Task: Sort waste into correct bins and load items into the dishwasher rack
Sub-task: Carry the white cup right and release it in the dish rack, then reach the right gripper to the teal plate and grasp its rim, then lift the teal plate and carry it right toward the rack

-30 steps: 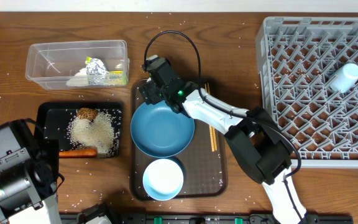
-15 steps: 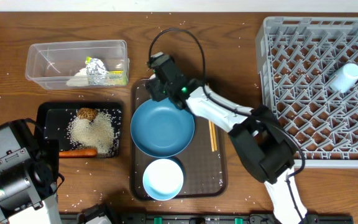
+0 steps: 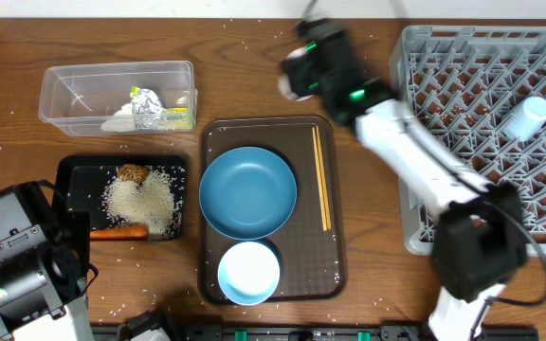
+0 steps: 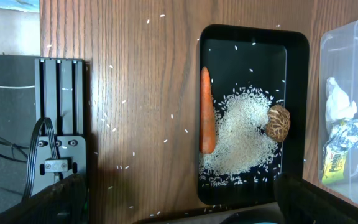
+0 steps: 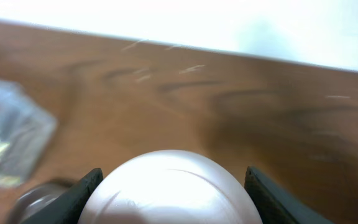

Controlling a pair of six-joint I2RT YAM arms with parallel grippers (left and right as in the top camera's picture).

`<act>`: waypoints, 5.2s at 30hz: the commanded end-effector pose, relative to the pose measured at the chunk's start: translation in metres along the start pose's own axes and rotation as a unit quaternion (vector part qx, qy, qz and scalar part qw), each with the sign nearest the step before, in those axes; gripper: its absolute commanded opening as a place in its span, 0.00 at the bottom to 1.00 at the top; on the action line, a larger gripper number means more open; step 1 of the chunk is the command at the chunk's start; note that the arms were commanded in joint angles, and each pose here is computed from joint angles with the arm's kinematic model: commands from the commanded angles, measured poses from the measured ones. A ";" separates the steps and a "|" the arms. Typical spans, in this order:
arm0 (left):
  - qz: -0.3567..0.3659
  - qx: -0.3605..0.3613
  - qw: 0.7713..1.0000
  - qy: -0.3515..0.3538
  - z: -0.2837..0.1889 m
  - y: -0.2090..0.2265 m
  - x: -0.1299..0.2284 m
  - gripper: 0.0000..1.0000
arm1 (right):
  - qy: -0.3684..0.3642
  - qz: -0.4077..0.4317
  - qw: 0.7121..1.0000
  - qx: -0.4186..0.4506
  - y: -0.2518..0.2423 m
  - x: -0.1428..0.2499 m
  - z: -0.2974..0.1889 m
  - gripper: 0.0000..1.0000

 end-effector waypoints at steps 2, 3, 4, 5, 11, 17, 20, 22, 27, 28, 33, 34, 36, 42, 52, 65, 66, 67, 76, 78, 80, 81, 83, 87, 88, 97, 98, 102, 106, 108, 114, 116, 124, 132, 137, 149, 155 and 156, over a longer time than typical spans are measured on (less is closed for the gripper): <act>0.005 -0.009 1.000 -0.007 0.001 0.003 -0.002 0.98 | -0.061 0.024 0.995 0.078 -0.091 -0.061 -0.052 0.58; 0.005 -0.009 1.000 -0.007 0.001 0.003 -0.002 0.98 | -0.066 0.032 0.993 0.096 -0.113 -0.067 -0.062 0.58; 0.005 -0.009 1.000 -0.007 0.001 0.003 -0.002 0.98 | -0.069 0.042 0.990 0.114 -0.135 -0.072 -0.072 0.58; 0.005 -0.009 1.000 -0.007 0.001 0.003 -0.002 0.98 | -0.074 0.053 0.987 0.136 -0.160 -0.077 -0.085 0.58; 0.005 -0.009 1.000 -0.007 0.001 0.003 -0.002 0.98 | -0.098 0.112 0.958 0.247 -0.287 -0.084 -0.156 0.59; 0.005 -0.009 1.000 -0.007 0.001 0.003 -0.002 0.98 | -0.101 0.166 0.924 0.330 -0.380 -0.064 -0.210 0.59; 0.005 -0.009 1.000 -0.007 0.001 0.003 -0.002 0.98 | -0.105 0.184 0.911 0.355 -0.406 -0.056 -0.229 0.59; 0.005 -0.009 1.000 -0.007 0.001 0.003 -0.002 0.98 | -0.105 0.196 0.903 0.369 -0.421 -0.049 -0.240 0.59; 0.005 -0.009 1.000 -0.007 0.001 0.003 -0.002 0.98 | -0.078 0.228 0.886 0.396 -0.457 -0.021 -0.251 0.60; 0.005 -0.009 1.000 -0.007 0.001 0.003 -0.002 0.98 | -0.070 0.234 0.884 0.399 -0.462 -0.014 -0.250 0.60; 0.005 -0.009 1.000 -0.007 0.001 0.003 -0.002 0.98 | -0.033 0.253 0.882 0.395 -0.476 0.010 -0.236 0.61; 0.005 -0.009 1.000 -0.007 0.001 0.003 -0.002 0.98 | -0.029 0.255 0.883 0.393 -0.477 0.013 -0.232 0.62; 0.005 -0.009 1.000 -0.007 0.001 0.003 -0.002 0.98 | -0.017 0.259 0.884 0.389 -0.478 0.019 -0.225 0.64; 0.005 -0.009 1.000 -0.007 0.001 0.003 -0.002 0.98 | 0.016 0.268 0.883 0.384 -0.481 0.038 -0.208 0.67; 0.005 -0.009 1.000 -0.007 0.001 0.003 -0.002 0.98 | 0.014 0.270 0.898 0.346 -0.466 0.032 -0.202 0.97; 0.005 -0.009 1.000 -0.007 0.001 0.003 -0.002 0.98 | -0.051 0.134 0.988 0.059 -0.243 -0.070 -0.152 0.94; 0.005 -0.009 1.000 -0.007 0.001 0.003 -0.002 0.98 | -0.042 0.124 0.991 0.040 -0.223 -0.069 -0.146 0.94; 0.005 -0.009 1.000 -0.007 0.001 0.003 -0.002 0.98 | -0.024 0.112 0.993 0.014 -0.196 -0.064 -0.137 0.94; 0.005 -0.009 1.000 -0.007 0.001 0.003 -0.002 0.98 | 0.215 0.007 0.966 -0.143 0.022 0.062 -0.081 0.99; 0.005 -0.009 1.000 -0.007 0.001 0.003 -0.002 0.98 | 0.247 -0.038 0.957 -0.148 0.055 0.093 -0.072 0.99; 0.005 -0.009 1.000 -0.007 0.001 0.003 -0.002 0.98 | 0.268 -0.080 0.950 -0.138 0.081 0.122 -0.062 0.99; 0.005 -0.009 1.000 -0.007 0.001 0.003 -0.002 0.98 | 0.276 -0.102 0.948 -0.126 0.090 0.137 -0.057 0.99; 0.005 -0.009 1.000 -0.007 0.001 0.003 -0.002 0.98 | 0.287 -0.137 0.942 -0.111 0.107 0.162 -0.050 0.98; 0.005 -0.009 1.000 -0.007 0.001 0.003 -0.002 0.98 | 0.313 -0.190 0.921 -0.130 0.144 0.208 -0.047 0.94; 0.005 -0.009 1.000 -0.007 0.001 0.003 -0.002 0.98 | 0.317 -0.198 0.918 -0.135 0.152 0.217 -0.048 0.94; 0.005 -0.009 1.000 -0.007 0.001 0.003 -0.002 0.98 | 0.324 -0.244 0.898 -0.171 0.198 0.262 -0.060 0.83; 0.005 -0.009 1.000 -0.007 0.001 0.003 -0.002 0.98 | 0.325 -0.247 0.896 -0.172 0.200 0.265 -0.061 0.81; 0.005 -0.009 1.000 -0.007 0.001 0.003 -0.002 0.98 | 0.328 -0.257 0.893 -0.171 0.205 0.276 -0.061 0.74; 0.005 -0.009 1.000 -0.007 0.001 0.003 -0.002 0.98 | 0.340 -0.265 0.886 -0.170 0.208 0.294 -0.056 0.73; 0.005 -0.009 1.000 -0.007 0.001 0.003 -0.002 0.98 | 0.346 -0.262 0.885 -0.167 0.210 0.301 -0.055 0.72; 0.005 -0.009 1.000 -0.007 0.001 0.003 -0.002 0.98 | 0.336 -0.274 0.887 -0.160 0.216 0.307 -0.056 0.62; 0.005 -0.009 1.000 -0.007 0.001 0.003 -0.002 0.98 | 0.333 -0.280 0.888 -0.151 0.214 0.308 -0.056 0.58; 0.005 -0.009 1.000 -0.007 0.001 0.003 -0.002 0.98 | 0.345 -0.280 0.886 -0.131 0.207 0.322 -0.047 0.50; 0.005 -0.009 1.000 -0.007 0.001 0.003 -0.002 0.98 | 0.345 -0.273 0.890 -0.119 0.205 0.325 -0.043 0.30; 0.005 -0.009 1.000 -0.007 0.001 0.003 -0.002 0.98 | 0.340 -0.266 0.894 -0.120 0.206 0.318 -0.045 0.04; 0.005 -0.009 1.000 -0.007 0.001 0.003 -0.002 0.98 | 0.278 -0.173 0.937 -0.123 0.197 0.226 -0.072 0.01; 0.005 -0.009 1.000 -0.007 0.001 0.003 -0.002 0.98 | 0.255 -0.098 0.951 -0.143 0.161 0.156 -0.091 0.01; 0.005 -0.009 1.000 -0.007 0.001 0.003 -0.002 0.98 | 0.253 -0.084 0.952 -0.149 0.154 0.146 -0.093 0.01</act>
Point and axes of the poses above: each gripper's point midway between its finger pads, its own z axis out along the fingers, its own y axis along the line the jaws close on, x = y × z, the point moved 2 cm from there along -z, back along the fingers, and after that the axes turned 7 degrees about z, right-handed, at the moved point
